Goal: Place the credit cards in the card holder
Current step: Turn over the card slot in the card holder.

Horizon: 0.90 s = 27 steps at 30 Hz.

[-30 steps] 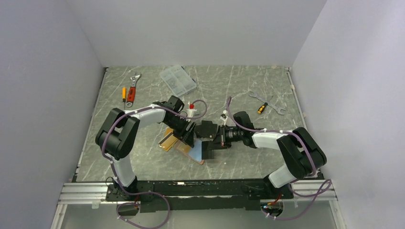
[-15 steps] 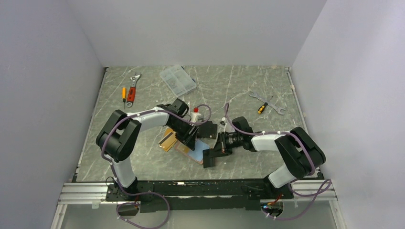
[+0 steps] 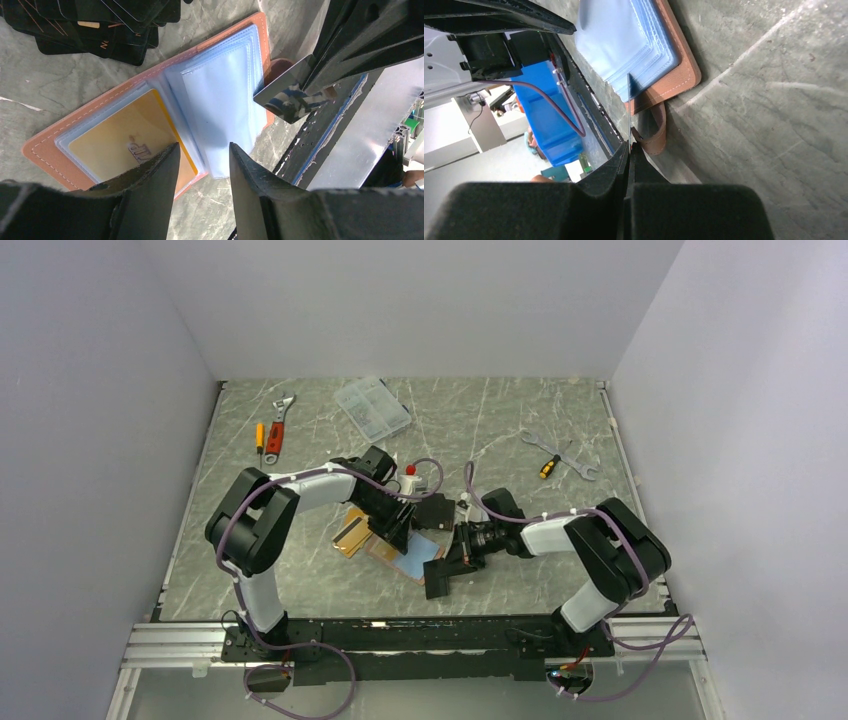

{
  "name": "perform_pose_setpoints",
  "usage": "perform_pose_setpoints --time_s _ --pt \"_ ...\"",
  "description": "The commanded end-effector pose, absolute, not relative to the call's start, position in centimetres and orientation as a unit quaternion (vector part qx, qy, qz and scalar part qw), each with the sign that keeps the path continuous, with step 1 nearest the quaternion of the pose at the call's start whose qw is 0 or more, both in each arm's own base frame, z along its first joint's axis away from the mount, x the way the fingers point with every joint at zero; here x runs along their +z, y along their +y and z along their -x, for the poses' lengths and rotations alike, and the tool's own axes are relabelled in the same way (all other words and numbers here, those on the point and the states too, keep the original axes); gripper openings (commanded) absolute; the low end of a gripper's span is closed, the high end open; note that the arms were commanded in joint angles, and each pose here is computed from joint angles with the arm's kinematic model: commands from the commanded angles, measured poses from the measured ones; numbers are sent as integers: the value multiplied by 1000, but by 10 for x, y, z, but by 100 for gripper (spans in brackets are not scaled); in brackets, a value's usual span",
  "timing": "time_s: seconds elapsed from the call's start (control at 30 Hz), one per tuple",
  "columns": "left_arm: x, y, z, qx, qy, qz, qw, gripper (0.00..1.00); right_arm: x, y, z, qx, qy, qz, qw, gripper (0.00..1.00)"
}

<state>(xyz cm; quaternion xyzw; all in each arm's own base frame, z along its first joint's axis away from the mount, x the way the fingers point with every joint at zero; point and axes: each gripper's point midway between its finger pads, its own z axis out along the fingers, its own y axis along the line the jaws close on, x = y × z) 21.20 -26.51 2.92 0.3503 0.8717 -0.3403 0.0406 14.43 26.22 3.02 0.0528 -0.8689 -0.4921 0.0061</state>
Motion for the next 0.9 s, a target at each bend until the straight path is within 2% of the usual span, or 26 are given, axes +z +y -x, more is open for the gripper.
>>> perform_pose_setpoints --time_s 0.0,0.57,0.87 --pt "15 -259 -212 -315 877 -360 32 48 29 266 -147 -502 -862 -69 0 0" --pt "21 -264 -201 -346 865 -362 19 48 37 281 -170 -515 -853 -78 -21 0" --pt "56 -282 -192 -442 824 -355 1 56 62 289 -185 -525 -844 -97 -55 0"
